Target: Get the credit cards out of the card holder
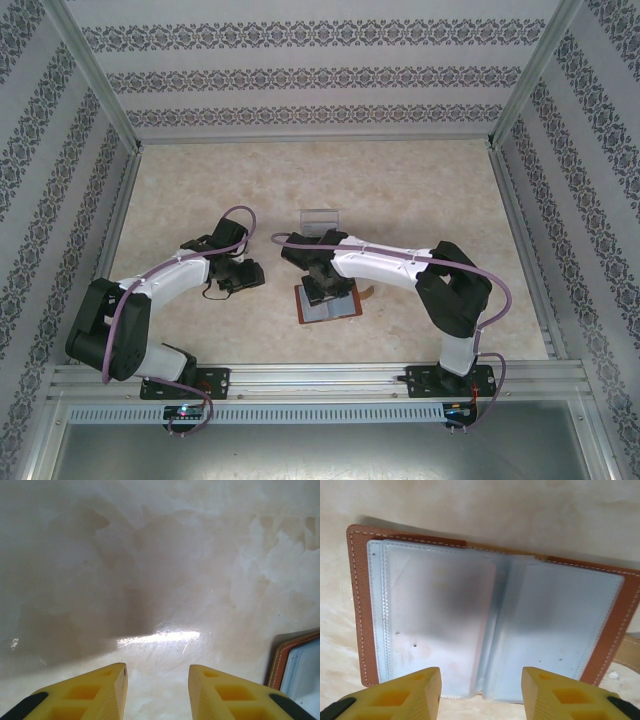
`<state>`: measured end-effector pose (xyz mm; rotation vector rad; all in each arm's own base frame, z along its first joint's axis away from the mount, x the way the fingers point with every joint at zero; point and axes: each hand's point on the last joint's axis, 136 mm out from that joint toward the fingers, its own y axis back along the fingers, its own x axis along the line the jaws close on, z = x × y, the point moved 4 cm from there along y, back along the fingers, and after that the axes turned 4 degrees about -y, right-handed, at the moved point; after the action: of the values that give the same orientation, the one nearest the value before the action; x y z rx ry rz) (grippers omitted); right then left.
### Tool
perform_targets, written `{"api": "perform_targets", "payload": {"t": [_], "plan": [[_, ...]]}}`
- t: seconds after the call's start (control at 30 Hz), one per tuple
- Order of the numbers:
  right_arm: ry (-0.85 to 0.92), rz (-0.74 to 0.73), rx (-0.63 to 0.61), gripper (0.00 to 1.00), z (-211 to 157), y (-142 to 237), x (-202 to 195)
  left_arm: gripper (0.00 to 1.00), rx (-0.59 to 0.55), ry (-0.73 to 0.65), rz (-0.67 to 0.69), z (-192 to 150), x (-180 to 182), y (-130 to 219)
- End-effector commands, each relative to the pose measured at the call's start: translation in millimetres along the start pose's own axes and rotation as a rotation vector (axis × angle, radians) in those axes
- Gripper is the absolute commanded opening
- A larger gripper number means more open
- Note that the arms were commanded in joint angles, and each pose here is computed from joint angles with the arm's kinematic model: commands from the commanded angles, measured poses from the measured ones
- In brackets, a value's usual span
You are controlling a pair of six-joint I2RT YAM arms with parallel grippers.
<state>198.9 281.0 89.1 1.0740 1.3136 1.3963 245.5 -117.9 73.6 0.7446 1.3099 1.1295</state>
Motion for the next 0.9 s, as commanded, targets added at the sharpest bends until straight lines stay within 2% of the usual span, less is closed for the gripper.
{"api": "perform_targets", "payload": {"t": [0.0, 0.33, 0.4, 0.53, 0.63, 0.73, 0.87], "plan": [[0.031, -0.063, -0.033, 0.48, -0.7, 13.7, -7.0, 0.38, -0.006, -0.012, -0.011, 7.4, -3.6, 2.6], [0.037, -0.103, -0.039, 0.52, -2.1, 17.1, -14.4, 0.38, 0.003, -0.015, -0.009, 7.0, -5.4, 0.5], [0.044, -0.029, -0.046, 0.5, -1.3, 18.8, -2.9, 0.38, 0.001, -0.018, -0.011, 7.5, -6.8, 0.7], [0.035, 0.271, -0.041, 0.5, -1.4, 19.2, 38.0, 0.38, 0.0, -0.017, -0.013, 8.2, -7.6, 0.1], [0.023, 0.405, -0.011, 0.49, -0.8, 15.8, 58.6, 0.38, -0.001, -0.016, -0.014, 8.1, -8.2, 0.4], [0.013, 0.452, 0.013, 0.49, 0.1, 6.4, 67.0, 0.38, 0.001, -0.016, -0.017, 6.8, -8.5, 0.2], [-0.002, 0.442, 0.05, 0.49, -1.5, -10.4, 64.7, 0.38, 0.003, -0.018, -0.015, 6.2, -8.3, -0.2]]}}
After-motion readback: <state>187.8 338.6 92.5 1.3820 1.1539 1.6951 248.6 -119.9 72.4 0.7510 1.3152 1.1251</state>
